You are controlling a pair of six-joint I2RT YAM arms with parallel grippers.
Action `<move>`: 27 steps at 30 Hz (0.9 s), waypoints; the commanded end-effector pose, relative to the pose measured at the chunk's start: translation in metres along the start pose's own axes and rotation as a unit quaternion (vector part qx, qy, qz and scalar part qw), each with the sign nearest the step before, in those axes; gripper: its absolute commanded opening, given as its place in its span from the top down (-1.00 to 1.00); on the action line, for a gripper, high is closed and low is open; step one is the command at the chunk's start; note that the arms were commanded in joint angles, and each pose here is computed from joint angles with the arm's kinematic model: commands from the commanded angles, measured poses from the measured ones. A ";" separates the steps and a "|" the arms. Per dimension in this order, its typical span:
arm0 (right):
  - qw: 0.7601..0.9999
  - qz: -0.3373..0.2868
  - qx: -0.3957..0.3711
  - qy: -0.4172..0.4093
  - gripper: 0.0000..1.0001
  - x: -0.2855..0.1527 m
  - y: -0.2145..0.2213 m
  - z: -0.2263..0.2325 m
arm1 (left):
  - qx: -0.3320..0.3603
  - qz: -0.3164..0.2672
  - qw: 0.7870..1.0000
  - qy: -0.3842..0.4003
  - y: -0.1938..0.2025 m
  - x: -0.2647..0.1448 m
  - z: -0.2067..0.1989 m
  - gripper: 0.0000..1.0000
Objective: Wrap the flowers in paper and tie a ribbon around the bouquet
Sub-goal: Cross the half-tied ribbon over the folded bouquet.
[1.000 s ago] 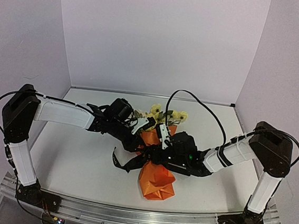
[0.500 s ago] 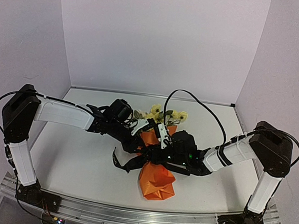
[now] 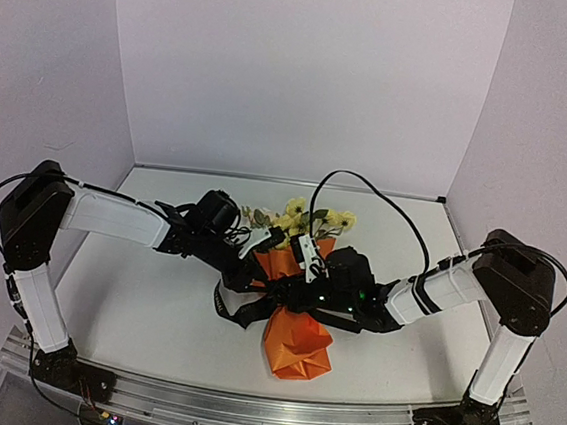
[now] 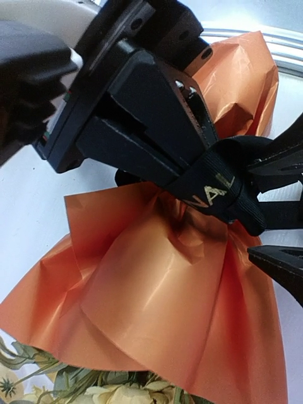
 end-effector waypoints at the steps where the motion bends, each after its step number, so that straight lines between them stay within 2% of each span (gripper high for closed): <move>1: 0.999 -0.033 -0.008 -0.015 1.00 -0.005 -0.022 0.005 | 0.031 -0.049 0.998 0.014 -0.021 -0.022 -0.010 0.19; 16: 0.999 -0.032 -0.011 -0.021 1.00 -0.004 -0.022 0.006 | 0.047 -0.037 0.998 0.010 -0.016 -0.020 0.000 0.32; 27: 0.999 -0.034 -0.012 -0.029 1.00 -0.002 -0.025 0.008 | 0.055 -0.019 0.998 0.029 -0.013 -0.009 0.003 0.32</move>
Point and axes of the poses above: each gripper's point midway between its finger pads, its own x axis out along the fingers, its own z axis along the line the jaws close on, y = z × x, the point moved 7 cm from there along -x, back along the fingers, and after that the axes turned 14 degrees about -x, right-handed, at the moved point
